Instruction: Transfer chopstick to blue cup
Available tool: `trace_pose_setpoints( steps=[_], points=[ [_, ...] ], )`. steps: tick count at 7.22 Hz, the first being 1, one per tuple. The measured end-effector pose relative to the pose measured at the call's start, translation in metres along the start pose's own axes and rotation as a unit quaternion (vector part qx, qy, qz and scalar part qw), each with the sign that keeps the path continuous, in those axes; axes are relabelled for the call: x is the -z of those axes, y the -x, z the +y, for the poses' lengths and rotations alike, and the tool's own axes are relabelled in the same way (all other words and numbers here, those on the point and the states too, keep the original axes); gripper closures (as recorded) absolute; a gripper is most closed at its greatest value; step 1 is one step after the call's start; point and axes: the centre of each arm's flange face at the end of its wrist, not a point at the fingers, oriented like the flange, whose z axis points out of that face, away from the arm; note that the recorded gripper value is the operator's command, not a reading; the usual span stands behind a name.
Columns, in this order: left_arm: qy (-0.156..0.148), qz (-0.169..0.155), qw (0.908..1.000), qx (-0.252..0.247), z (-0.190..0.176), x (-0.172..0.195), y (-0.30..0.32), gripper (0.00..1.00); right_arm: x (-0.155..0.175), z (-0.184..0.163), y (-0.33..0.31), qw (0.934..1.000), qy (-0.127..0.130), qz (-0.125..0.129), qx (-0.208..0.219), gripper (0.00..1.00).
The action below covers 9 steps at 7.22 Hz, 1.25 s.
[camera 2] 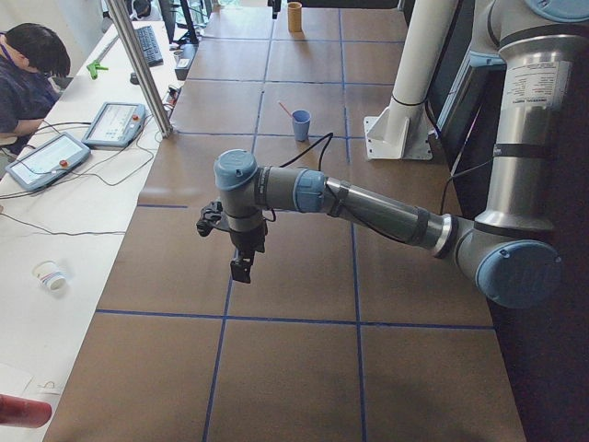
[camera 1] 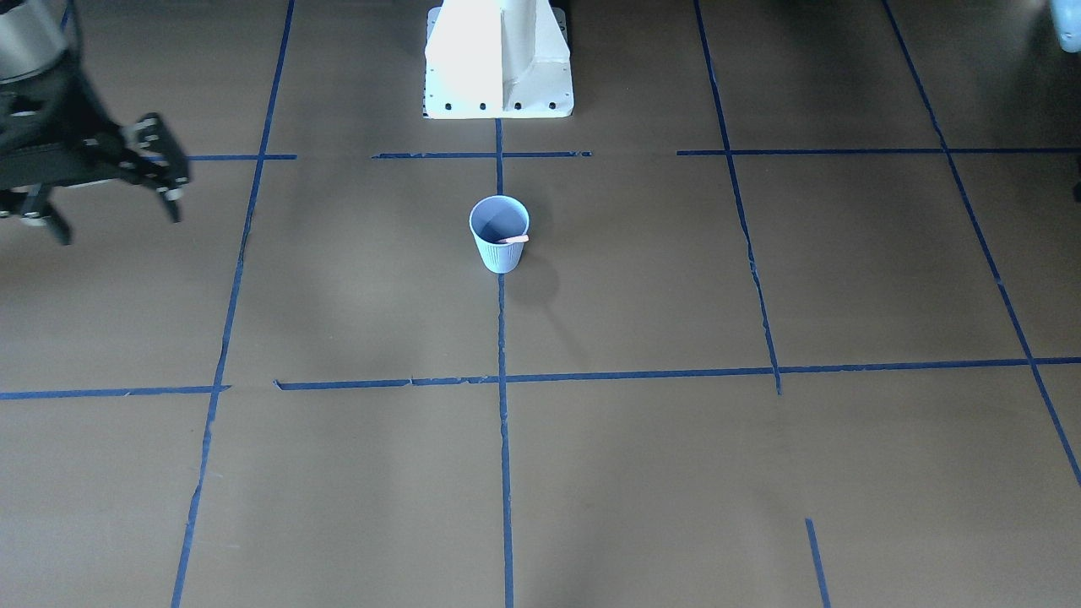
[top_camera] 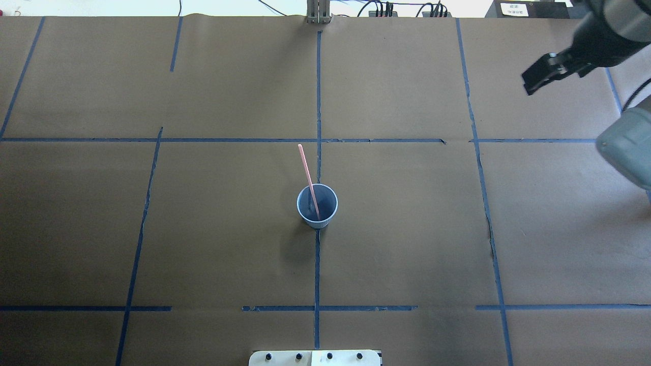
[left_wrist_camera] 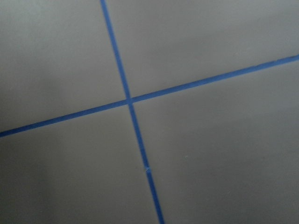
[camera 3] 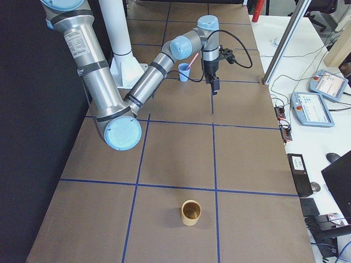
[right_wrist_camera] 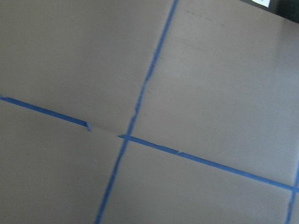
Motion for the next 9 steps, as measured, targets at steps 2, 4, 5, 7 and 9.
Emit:
trace_pose_setpoints(
  steps=[2,4,5,7,9],
  points=[
    [0.005,0.008,0.9999,0.004,0.010,-0.007,0.017,0.00,-0.022,0.030,-0.101,0.9991,0.028,-0.020,-0.024,0.00],
    [0.006,0.009,0.9999,0.005,0.012,-0.008,0.020,0.00,-0.064,0.079,-0.200,0.9983,0.004,-0.048,-0.034,0.00],
    [0.007,0.010,0.9999,0.007,0.014,-0.009,0.021,0.00,-0.071,0.099,-0.223,0.9979,-0.023,-0.049,-0.035,0.00],
    [0.013,0.011,0.9998,0.012,0.020,-0.015,0.024,0.00,-0.096,0.121,-0.250,0.9970,-0.024,-0.049,-0.056,0.00],
    [0.021,0.013,0.9995,0.022,0.023,-0.022,0.029,0.00,-0.127,0.143,-0.271,0.9940,0.008,-0.061,-0.091,0.00]
  ],
)
